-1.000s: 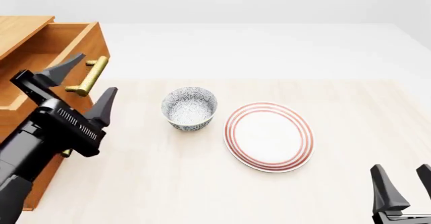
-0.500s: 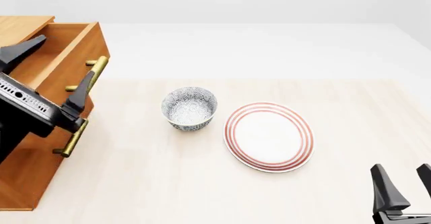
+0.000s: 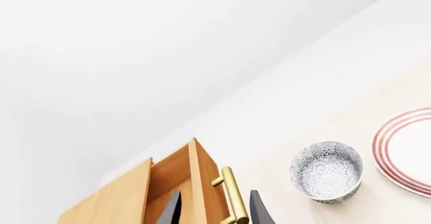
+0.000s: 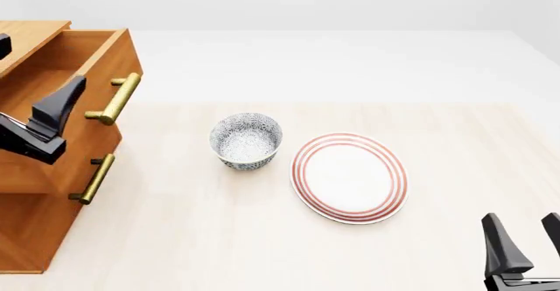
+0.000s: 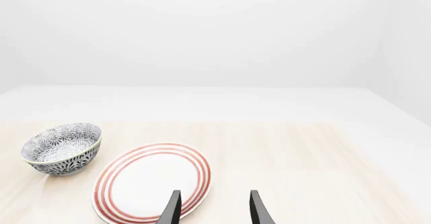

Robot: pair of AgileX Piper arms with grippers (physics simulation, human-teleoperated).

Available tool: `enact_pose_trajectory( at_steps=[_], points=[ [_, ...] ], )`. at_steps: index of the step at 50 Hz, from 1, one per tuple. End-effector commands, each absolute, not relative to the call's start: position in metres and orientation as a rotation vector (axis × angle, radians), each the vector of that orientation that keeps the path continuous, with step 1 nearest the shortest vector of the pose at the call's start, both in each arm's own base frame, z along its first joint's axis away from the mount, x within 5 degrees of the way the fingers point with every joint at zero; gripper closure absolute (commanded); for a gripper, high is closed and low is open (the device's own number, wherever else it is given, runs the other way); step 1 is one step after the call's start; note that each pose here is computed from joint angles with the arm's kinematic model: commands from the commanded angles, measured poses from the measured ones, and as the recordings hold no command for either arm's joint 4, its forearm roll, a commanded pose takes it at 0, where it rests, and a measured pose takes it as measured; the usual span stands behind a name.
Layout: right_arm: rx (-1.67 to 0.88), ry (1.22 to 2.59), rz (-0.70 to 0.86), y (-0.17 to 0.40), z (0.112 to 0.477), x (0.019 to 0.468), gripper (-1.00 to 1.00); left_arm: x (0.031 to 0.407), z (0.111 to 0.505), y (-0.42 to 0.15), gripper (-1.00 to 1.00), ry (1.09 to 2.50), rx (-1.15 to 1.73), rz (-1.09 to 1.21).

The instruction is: Open the top drawer of the cabinet.

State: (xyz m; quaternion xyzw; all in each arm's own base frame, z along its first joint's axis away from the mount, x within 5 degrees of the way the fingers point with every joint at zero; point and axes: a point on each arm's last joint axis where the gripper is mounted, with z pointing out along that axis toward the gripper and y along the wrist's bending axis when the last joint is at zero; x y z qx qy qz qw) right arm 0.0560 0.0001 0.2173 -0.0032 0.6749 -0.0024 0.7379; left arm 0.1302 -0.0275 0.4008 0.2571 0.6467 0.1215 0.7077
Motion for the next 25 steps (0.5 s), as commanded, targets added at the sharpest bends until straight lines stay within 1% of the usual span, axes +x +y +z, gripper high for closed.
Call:
enact_pose_trajectory(
  at_steps=[1, 2, 4, 5, 10, 11, 15, 17, 23, 24, 25],
  points=[
    [-0.007, 1.482, -0.005, 0.0, 0.217, 0.056, -1.0, 0.12, 0.415, -0.022, -1.0, 1.511, 0.498, 0.219],
    [-0.007, 1.482, -0.005, 0.0, 0.217, 0.056, -1.0, 0.123, 0.418, -0.025, -1.0, 1.525, 0.498, 0.183],
    [-0.007, 1.482, -0.005, 0.0, 0.217, 0.056, -1.0, 0.123, 0.418, -0.025, -1.0, 1.525, 0.498, 0.183],
    [-0.007, 1.482, -0.005, 0.0, 0.217, 0.056, -1.0, 0.116, 0.423, -0.021, -1.0, 1.538, 0.487, 0.203],
    [-0.007, 1.481, -0.005, 0.0, 0.217, 0.056, -1.0, 0.117, 0.428, -0.02, -1.0, 1.577, 0.486, 0.192],
    [-0.007, 1.482, -0.005, 0.0, 0.217, 0.056, -1.0, 0.121, 0.428, -0.023, -1.0, 1.598, 0.486, 0.167],
    [-0.007, 1.482, -0.005, 0.0, 0.217, 0.056, -1.0, 0.119, 0.434, -0.021, -1.0, 1.613, 0.468, 0.167],
    [-0.007, 1.482, -0.005, 0.0, 0.217, 0.056, -1.0, 0.122, 0.431, -0.017, -1.0, 1.655, 0.456, 0.192],
    [-0.007, 1.481, -0.005, 0.0, 0.217, 0.056, -1.0, 0.123, 0.436, -0.018, -1.0, 1.673, 0.452, 0.169],
    [-0.007, 1.482, -0.005, 0.0, 0.217, 0.056, -1.0, 0.127, 0.433, -0.015, -1.0, 1.715, 0.443, 0.193],
    [-0.007, 1.482, -0.005, 0.0, 0.217, 0.056, -1.0, 0.127, 0.433, -0.015, -1.0, 1.715, 0.443, 0.193]
  ],
)
